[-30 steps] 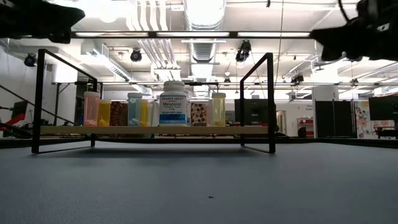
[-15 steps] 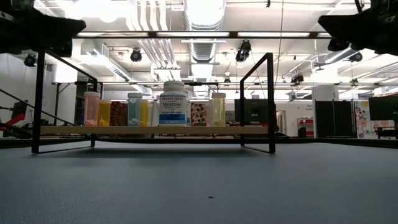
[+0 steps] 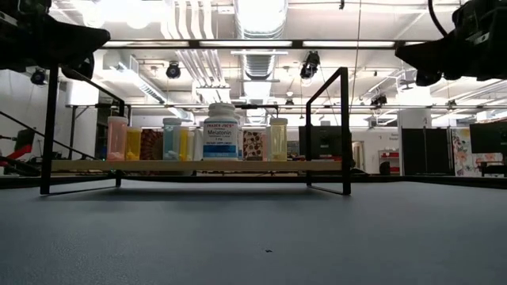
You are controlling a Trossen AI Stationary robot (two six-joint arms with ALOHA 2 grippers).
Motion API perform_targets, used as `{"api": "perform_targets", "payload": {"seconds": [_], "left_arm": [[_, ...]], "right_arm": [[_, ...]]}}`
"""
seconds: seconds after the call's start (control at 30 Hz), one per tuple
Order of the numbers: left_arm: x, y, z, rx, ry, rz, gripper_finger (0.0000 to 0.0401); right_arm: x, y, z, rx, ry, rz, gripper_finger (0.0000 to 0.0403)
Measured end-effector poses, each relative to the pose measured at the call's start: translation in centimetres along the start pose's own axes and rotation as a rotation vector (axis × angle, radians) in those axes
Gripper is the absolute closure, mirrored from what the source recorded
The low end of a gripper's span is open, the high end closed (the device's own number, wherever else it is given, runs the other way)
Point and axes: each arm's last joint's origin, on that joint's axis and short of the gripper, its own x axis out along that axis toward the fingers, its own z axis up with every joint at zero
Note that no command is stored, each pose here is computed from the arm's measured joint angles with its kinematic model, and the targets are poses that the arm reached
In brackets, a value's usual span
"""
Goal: Pick and place medicine bottles onto shelf by color
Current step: Return to Home Position
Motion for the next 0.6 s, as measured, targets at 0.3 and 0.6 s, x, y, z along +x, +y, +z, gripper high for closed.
{"api": "perform_targets", "payload": {"seconds": [0.3, 0.6], "left_arm": [[0.06, -0.05, -0.09, 0.006, 0.009, -0.002, 0.0401], [0.07, -0.05, -0.11, 0.006, 0.01, -0.002, 0.0401]], "right_arm": [[0.09, 0.02, -0.2, 0.001, 0.022, 0.003, 0.0394], [0.09, 0.02, -0.21, 0.001, 0.022, 0.003, 0.0394]]}}
